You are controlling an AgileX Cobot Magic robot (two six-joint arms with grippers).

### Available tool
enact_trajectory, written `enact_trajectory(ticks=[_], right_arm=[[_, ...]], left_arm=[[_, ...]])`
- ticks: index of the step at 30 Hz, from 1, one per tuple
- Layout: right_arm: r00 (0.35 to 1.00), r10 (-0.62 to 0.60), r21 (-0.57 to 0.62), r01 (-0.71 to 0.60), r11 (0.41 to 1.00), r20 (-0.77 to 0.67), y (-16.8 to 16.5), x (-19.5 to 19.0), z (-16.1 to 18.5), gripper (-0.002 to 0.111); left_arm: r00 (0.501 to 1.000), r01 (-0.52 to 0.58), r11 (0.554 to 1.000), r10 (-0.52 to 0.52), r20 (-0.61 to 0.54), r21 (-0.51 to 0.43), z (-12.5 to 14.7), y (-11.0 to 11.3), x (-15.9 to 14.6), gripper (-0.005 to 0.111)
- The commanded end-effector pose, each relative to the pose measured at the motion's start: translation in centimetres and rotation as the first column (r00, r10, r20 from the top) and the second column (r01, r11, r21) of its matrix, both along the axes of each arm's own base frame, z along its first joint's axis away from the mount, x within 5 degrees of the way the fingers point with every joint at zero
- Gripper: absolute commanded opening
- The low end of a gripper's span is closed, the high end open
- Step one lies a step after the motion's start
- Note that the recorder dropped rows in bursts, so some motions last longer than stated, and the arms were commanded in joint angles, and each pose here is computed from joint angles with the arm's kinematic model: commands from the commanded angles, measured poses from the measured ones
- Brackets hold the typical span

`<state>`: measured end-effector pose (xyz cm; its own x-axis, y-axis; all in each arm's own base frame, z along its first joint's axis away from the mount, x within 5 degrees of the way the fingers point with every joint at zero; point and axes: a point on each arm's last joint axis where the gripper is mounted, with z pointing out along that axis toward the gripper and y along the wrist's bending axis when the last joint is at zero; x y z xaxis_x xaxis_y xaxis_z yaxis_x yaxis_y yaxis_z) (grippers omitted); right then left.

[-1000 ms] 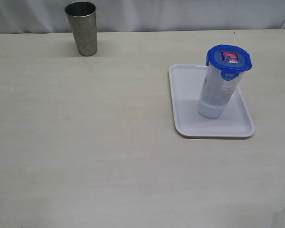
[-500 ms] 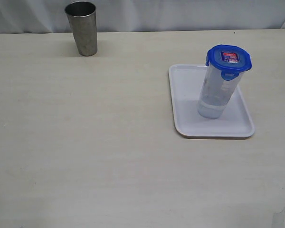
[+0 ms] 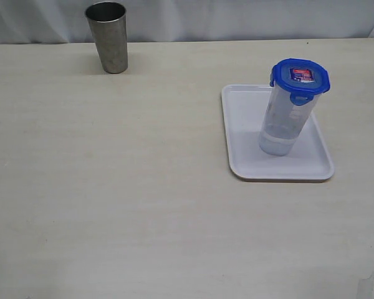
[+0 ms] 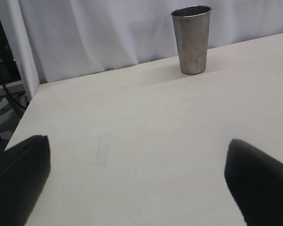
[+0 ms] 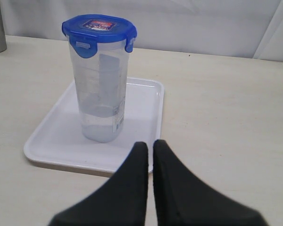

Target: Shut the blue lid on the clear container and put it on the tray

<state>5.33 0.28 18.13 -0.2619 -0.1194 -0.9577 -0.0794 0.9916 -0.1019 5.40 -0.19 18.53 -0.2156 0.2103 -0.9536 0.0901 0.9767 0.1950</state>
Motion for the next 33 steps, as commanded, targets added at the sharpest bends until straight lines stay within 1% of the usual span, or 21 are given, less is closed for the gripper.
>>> enact_trajectory(ticks=[1, 3, 4, 5, 6, 7, 8, 9, 11, 13, 33], right_arm=[[1.0, -0.002, 0.0, 0.002, 1.0, 0.014, -0.01, 0.01, 0.07, 0.004], [1.0, -0.002, 0.0, 0.002, 1.0, 0.014, -0.01, 0.01, 0.07, 0.004], [1.0, -0.002, 0.0, 0.002, 1.0, 0.014, -0.01, 0.01, 0.07, 0.004], [1.0, -0.002, 0.0, 0.002, 1.0, 0.014, -0.01, 0.01, 0.07, 0.004], [1.0, -0.002, 0.0, 0.002, 1.0, 0.014, -0.01, 0.01, 0.07, 0.004], [1.0, -0.002, 0.0, 0.002, 1.0, 0.014, -0.01, 0.01, 0.07, 0.004], [1.0, -0.002, 0.0, 0.002, 1.0, 0.014, -0.01, 0.01, 0.07, 0.004], [1.0, -0.002, 0.0, 0.002, 1.0, 0.014, -0.01, 0.01, 0.07, 0.004], [1.0, -0.002, 0.0, 0.002, 1.0, 0.014, -0.01, 0.01, 0.07, 0.004], [1.0, -0.002, 0.0, 0.002, 1.0, 0.014, -0.01, 0.01, 0.07, 0.004], [1.0, -0.002, 0.0, 0.002, 1.0, 0.014, -0.01, 0.01, 0.07, 0.004]], left_arm=[[1.0, 0.005, 1.0, -0.005, 0.014, -0.011, 0.03, -0.05, 0.03, 0.093], [1.0, 0.005, 1.0, -0.005, 0.012, -0.012, 0.02, -0.05, 0.02, 0.091], [1.0, 0.005, 1.0, -0.005, 0.01, -0.012, 0.0, -0.05, 0.02, 0.087], [1.0, 0.005, 1.0, -0.005, 0.011, -0.012, 0.0, -0.05, 0.02, 0.076], [1.0, 0.005, 1.0, -0.005, 0.011, -0.012, 0.0, -0.05, 0.02, 0.068], [1.0, 0.005, 1.0, -0.005, 0.011, -0.012, 0.0, -0.05, 0.02, 0.053], [1.0, 0.005, 1.0, -0.005, 0.011, -0.012, 0.0, -0.05, 0.02, 0.042], [1.0, 0.005, 1.0, -0.005, 0.011, -0.012, 0.0, -0.05, 0.02, 0.028], [1.0, 0.005, 1.0, -0.005, 0.011, -0.012, 0.0, -0.05, 0.02, 0.009], [1.0, 0.005, 1.0, -0.005, 0.011, -0.012, 0.0, -0.05, 0.02, 0.0], [1.0, 0.005, 1.0, -0.005, 0.011, -0.012, 0.0, -0.05, 0.02, 0.0]])
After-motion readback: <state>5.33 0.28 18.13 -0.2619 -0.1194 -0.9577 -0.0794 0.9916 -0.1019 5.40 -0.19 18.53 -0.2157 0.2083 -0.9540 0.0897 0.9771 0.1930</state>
